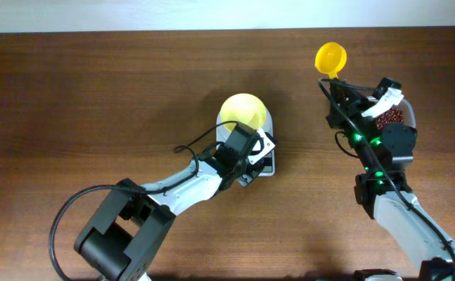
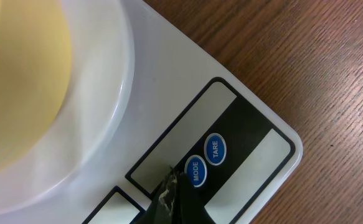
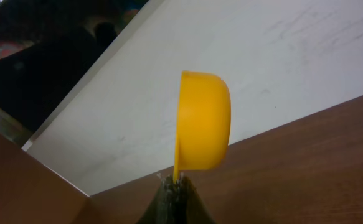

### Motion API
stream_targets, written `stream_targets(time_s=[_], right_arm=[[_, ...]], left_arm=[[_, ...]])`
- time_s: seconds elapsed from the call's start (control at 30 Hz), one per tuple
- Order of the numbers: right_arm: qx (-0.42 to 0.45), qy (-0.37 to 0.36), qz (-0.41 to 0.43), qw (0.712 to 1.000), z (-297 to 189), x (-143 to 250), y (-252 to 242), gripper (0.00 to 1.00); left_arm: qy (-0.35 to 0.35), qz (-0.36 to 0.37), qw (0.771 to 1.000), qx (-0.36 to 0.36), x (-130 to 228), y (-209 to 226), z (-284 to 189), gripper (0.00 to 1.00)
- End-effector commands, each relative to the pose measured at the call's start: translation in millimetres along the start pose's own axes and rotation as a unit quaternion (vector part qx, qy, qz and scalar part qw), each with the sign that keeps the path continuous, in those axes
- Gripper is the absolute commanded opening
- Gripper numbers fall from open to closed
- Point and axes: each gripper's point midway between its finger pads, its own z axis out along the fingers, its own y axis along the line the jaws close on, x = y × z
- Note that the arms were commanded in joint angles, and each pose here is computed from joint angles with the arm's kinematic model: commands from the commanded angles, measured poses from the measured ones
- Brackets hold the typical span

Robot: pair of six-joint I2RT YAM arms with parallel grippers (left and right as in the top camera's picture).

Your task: Scoop item into bowl and weigh 50g on scale

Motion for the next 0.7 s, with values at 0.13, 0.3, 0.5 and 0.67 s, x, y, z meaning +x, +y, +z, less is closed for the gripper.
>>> stream_targets(time_s=[0.13, 0.3, 0.5, 0.67], right_arm=[[-0.008, -0.002, -0.005, 1.0, 1.2, -4.4, 2.5, 0.04], [-0.005, 0.0, -0.003, 1.0, 1.2, -3.1, 1.4, 0.04], [-0.005, 0.001, -0.003, 1.0, 1.2, -3.0, 1.4, 0.04], [-0.007, 0.002, -0.003, 1.0, 1.3, -2.2, 2.3, 0.04]], left_arm=[[0.017, 0.004, 1.0, -0.002, 10.2, 0.0, 7.3, 0.0], [0.029, -0.02, 0.999, -0.002, 17.8, 1.4, 10.7, 0.0], [0.033, -0.02, 0.999, 0.003, 19.5, -0.2, 8.2, 0.0], [-0.036, -0.016, 0.999, -0.01, -20.6, 6.4, -36.0, 0.0]])
